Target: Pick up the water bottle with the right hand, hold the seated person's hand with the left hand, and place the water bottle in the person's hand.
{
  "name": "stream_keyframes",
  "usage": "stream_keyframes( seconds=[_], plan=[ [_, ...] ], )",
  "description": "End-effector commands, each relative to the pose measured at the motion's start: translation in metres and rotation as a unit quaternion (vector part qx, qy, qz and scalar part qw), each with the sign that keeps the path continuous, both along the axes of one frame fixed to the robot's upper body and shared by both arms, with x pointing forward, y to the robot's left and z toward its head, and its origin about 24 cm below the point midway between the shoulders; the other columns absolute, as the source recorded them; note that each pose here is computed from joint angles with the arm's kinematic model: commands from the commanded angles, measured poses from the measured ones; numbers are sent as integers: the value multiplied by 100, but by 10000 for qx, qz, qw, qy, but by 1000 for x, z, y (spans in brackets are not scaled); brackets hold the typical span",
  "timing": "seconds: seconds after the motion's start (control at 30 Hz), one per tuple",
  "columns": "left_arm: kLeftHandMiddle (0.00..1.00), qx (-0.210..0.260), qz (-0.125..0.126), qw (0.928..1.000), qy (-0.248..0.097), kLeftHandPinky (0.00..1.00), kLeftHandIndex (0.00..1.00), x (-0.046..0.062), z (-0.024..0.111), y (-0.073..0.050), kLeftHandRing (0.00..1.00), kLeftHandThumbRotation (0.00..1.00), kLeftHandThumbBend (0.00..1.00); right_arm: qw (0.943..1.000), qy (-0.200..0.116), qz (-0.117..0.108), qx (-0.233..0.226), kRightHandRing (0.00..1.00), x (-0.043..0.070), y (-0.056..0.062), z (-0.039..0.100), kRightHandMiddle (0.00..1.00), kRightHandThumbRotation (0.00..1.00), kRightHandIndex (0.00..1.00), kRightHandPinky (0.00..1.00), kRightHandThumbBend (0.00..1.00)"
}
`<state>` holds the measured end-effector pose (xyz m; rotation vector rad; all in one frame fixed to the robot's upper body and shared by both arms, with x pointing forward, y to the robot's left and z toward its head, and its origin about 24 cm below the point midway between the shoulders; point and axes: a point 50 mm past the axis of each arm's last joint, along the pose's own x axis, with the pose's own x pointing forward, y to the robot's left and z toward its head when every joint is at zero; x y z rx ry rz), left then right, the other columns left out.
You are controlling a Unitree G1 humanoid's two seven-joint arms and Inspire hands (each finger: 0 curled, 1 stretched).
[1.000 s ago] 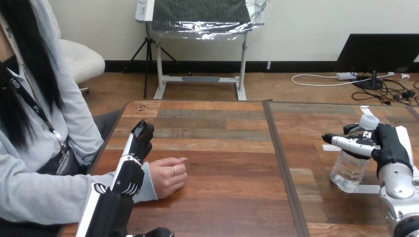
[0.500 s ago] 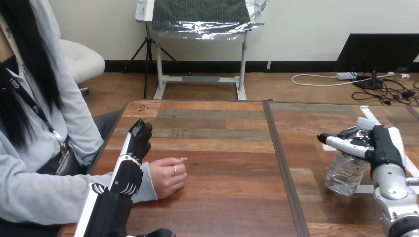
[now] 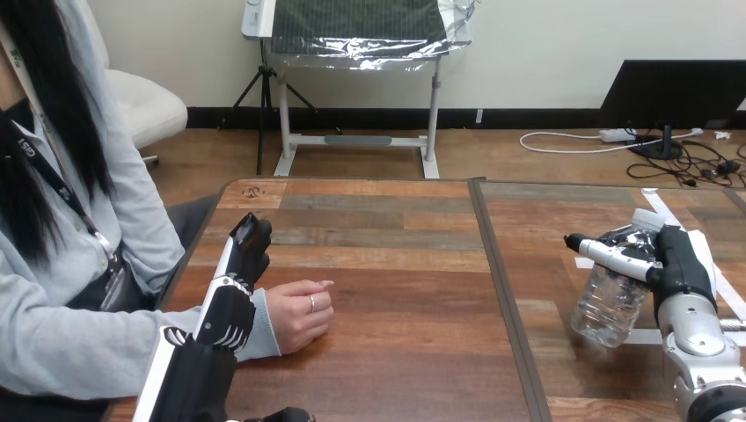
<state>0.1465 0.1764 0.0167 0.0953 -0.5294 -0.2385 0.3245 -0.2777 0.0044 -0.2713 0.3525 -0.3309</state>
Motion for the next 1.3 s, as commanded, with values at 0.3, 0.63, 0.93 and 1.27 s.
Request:
stream_keyframes(
  seconds=[0.3,0.63,0.93,1.27],
  plan=[
    [100,-23,-112,9990,-425,100,100,12,11,-6,100,66,100,9920,-1146,246,468,12,27,3,46,21,0,22,8,55],
    [100,81,-80,9993,-364,100,100,14,11,-7,100,68,100,9822,-1618,642,703,8,32,5,61,16,0,18,4,52],
    [100,267,72,9993,-265,100,100,16,11,-6,100,68,100,9731,-1979,1001,624,7,36,9,77,14,0,16,3,53],
    [100,604,427,9971,-167,100,100,18,12,-1,100,63,100,9591,-2298,1408,861,5,39,16,90,10,0,13,1,48]
  ],
)
